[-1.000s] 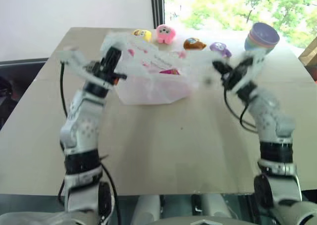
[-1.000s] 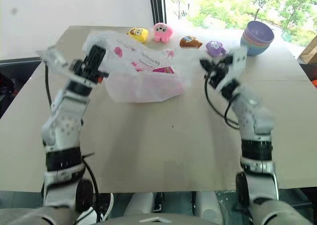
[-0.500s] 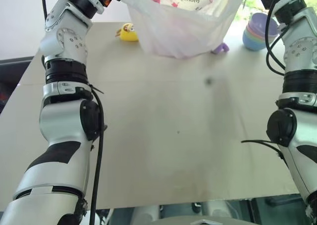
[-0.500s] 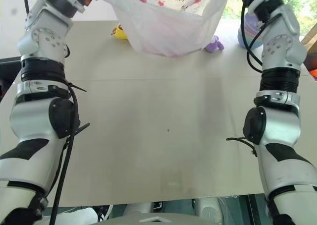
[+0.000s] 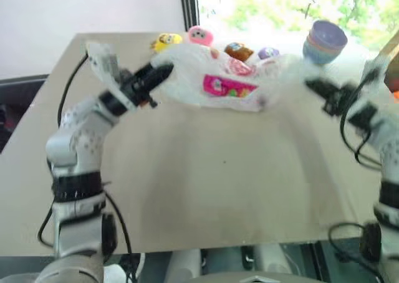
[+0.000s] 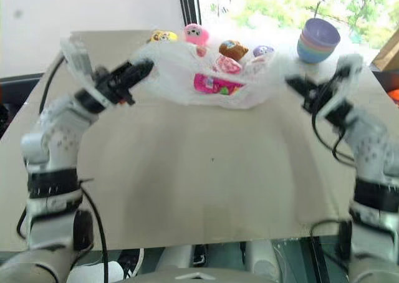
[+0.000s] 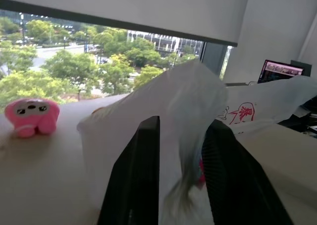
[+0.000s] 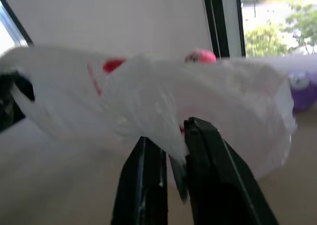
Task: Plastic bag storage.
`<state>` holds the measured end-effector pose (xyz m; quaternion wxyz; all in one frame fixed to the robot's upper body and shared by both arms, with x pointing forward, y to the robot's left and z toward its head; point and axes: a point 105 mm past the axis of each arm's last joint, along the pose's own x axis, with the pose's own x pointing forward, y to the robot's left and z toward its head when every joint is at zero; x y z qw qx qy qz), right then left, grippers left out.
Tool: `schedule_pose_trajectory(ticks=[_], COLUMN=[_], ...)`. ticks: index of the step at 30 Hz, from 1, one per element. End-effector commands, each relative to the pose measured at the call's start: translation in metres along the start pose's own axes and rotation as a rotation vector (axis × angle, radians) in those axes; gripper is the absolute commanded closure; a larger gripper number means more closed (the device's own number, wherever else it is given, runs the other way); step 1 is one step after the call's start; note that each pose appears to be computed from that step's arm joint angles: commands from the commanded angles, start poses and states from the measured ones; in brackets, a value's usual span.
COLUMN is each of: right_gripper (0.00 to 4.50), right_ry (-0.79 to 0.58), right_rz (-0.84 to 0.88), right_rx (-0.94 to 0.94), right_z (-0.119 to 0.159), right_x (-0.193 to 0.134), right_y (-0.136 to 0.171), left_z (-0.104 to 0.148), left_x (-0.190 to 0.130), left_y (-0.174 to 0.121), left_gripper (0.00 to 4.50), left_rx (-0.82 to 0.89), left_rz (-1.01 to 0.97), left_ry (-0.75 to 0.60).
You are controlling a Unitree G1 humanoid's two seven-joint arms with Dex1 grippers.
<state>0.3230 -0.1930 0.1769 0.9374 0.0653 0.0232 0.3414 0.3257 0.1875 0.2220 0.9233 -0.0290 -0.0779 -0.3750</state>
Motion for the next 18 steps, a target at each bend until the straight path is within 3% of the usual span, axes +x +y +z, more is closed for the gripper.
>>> schedule_pose_trajectory(ticks=[1, 4, 6, 11, 18], right_gripper=[2.21, 0.84, 0.04, 0.04, 0.04], right_ry=[0.117, 0.188, 0.199, 0.056, 0.057], right_rz=[0.005, -0.030, -0.040, -0.152, -0.145], right_rx=[-0.099, -0.125, -0.168, -0.216, -0.261], right_z=[-0.032, -0.060, -0.066, -0.065, -0.076], right_x=[-0.023, -0.048, -0.055, -0.067, -0.074], right_y=[0.007, 0.006, 0.007, -0.002, -0.007], left_z=[-0.035, -0.090, -0.108, -0.137, -0.127], left_x=[-0.021, -0.054, -0.067, -0.083, -0.074], left_y=[-0.029, -0.054, -0.062, -0.064, -0.055], left_gripper=[1.48, 0.18, 0.00, 0.00, 0.00], left_rx=[-0.009, -0.114, -0.117, -0.050, 0.036], left_rz=[-0.013, 0.033, 0.057, 0.203, 0.277], left_ry=[0.130, 0.264, 0.313, 0.362, 0.288])
